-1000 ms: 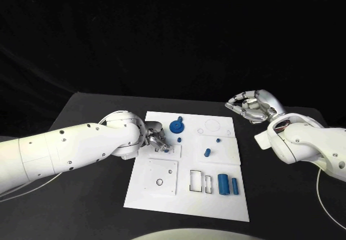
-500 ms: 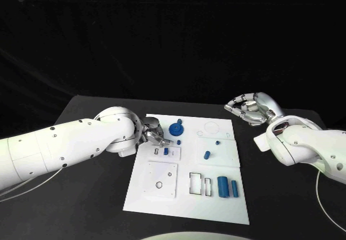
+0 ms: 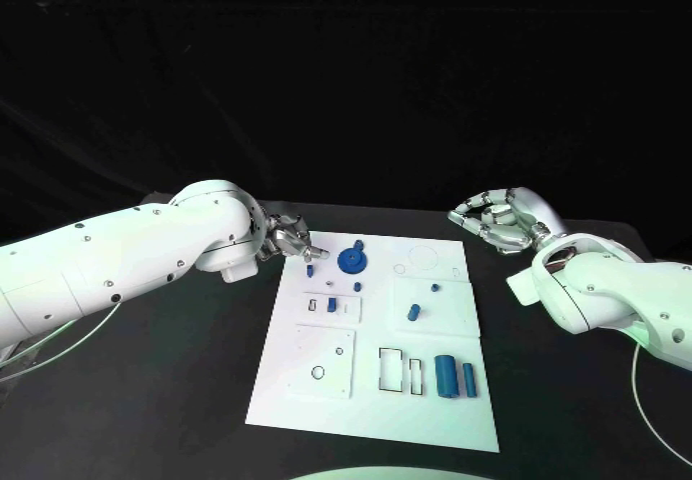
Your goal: Assemble the parts on the task board
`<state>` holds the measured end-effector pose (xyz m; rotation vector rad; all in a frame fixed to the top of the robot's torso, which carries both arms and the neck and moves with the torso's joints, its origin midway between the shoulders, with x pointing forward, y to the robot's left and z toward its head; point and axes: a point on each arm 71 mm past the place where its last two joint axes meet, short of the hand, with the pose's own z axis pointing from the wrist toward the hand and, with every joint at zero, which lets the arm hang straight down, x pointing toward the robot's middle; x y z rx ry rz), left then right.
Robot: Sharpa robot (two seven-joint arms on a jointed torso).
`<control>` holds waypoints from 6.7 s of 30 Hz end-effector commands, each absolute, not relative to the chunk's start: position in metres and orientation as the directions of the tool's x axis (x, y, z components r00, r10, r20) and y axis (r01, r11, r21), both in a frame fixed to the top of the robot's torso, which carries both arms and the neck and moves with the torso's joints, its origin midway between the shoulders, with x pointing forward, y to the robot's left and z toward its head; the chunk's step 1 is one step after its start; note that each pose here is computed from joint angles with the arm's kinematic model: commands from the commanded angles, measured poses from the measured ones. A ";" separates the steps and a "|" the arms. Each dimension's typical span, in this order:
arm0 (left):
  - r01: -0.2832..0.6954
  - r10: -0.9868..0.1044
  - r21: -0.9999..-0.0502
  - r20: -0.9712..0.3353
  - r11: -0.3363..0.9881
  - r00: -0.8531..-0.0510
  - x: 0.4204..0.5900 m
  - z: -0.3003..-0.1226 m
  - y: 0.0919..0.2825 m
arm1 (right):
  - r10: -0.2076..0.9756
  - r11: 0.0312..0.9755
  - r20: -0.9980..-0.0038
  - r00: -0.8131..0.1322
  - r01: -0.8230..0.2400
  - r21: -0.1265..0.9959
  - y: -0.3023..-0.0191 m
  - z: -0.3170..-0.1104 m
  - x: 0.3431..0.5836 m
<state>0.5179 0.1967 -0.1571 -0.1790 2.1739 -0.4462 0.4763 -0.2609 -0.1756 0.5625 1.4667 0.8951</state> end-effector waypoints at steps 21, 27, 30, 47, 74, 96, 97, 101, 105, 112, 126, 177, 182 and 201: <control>0.031 -0.181 -0.259 -0.749 0.965 -0.637 0.546 -0.176 0.198 | 0.790 0.575 -0.598 -0.132 -0.179 0.798 -0.258 -0.176 0.475; 0.034 -0.164 -0.243 -0.745 0.970 -0.646 0.547 -0.180 0.197 | 0.790 0.575 -0.598 -0.132 -0.179 0.799 -0.258 -0.176 0.475; 0.036 -0.157 -0.238 -0.741 0.971 -0.653 0.547 -0.182 0.197 | 0.790 0.574 -0.598 -0.133 -0.180 0.799 -0.257 -0.176 0.475; 0.041 -0.143 -0.236 -0.710 0.971 -0.690 0.544 -0.189 0.192 | 0.790 0.574 -0.598 -0.134 -0.178 0.799 -0.256 -0.176 0.476; 0.021 -0.190 -0.283 -0.696 0.959 -0.693 0.543 -0.191 0.187 | 0.790 0.575 -0.598 -0.137 -0.176 0.799 -0.255 -0.177 0.476; -0.089 -0.404 -0.476 -0.617 0.875 -0.675 0.524 -0.181 0.203 | 0.789 0.577 -0.599 -0.136 -0.171 0.798 -0.257 -0.178 0.477; -0.088 -0.408 -0.482 -0.615 0.872 -0.675 0.522 -0.180 0.203 | 0.789 0.577 -0.600 -0.136 -0.170 0.798 -0.258 -0.178 0.477; -0.072 -0.409 -0.496 -0.616 0.865 -0.673 0.512 -0.178 0.202 | 0.788 0.578 -0.600 -0.136 -0.169 0.798 -0.258 -0.178 0.477; -0.037 -0.383 -0.484 -0.640 0.874 -0.666 0.503 -0.179 0.201 | 0.788 0.579 -0.601 -0.135 -0.167 0.798 -0.259 -0.179 0.477; 0.013 -0.339 -0.455 -0.681 0.890 -0.650 0.489 -0.188 0.196 | 0.788 0.580 -0.601 -0.134 -0.166 0.797 -0.260 -0.179 0.477; 0.057 -0.267 -0.397 -0.709 0.916 -0.653 0.478 -0.202 0.192 | 0.788 0.580 -0.601 -0.136 -0.165 0.798 -0.260 -0.180 0.476; 0.133 -0.113 -0.282 -0.710 0.950 -0.695 0.472 -0.215 0.183 | 0.786 0.581 -0.602 -0.141 -0.165 0.797 -0.259 -0.180 0.476; 0.133 -0.114 -0.283 -0.710 0.950 -0.695 0.472 -0.215 0.183 | 0.786 0.581 -0.602 -0.141 -0.165 0.797 -0.259 -0.180 0.476; 0.128 -0.113 -0.287 -0.692 0.949 -0.713 0.473 -0.216 0.182 | 0.785 0.582 -0.603 -0.143 -0.165 0.796 -0.259 -0.181 0.475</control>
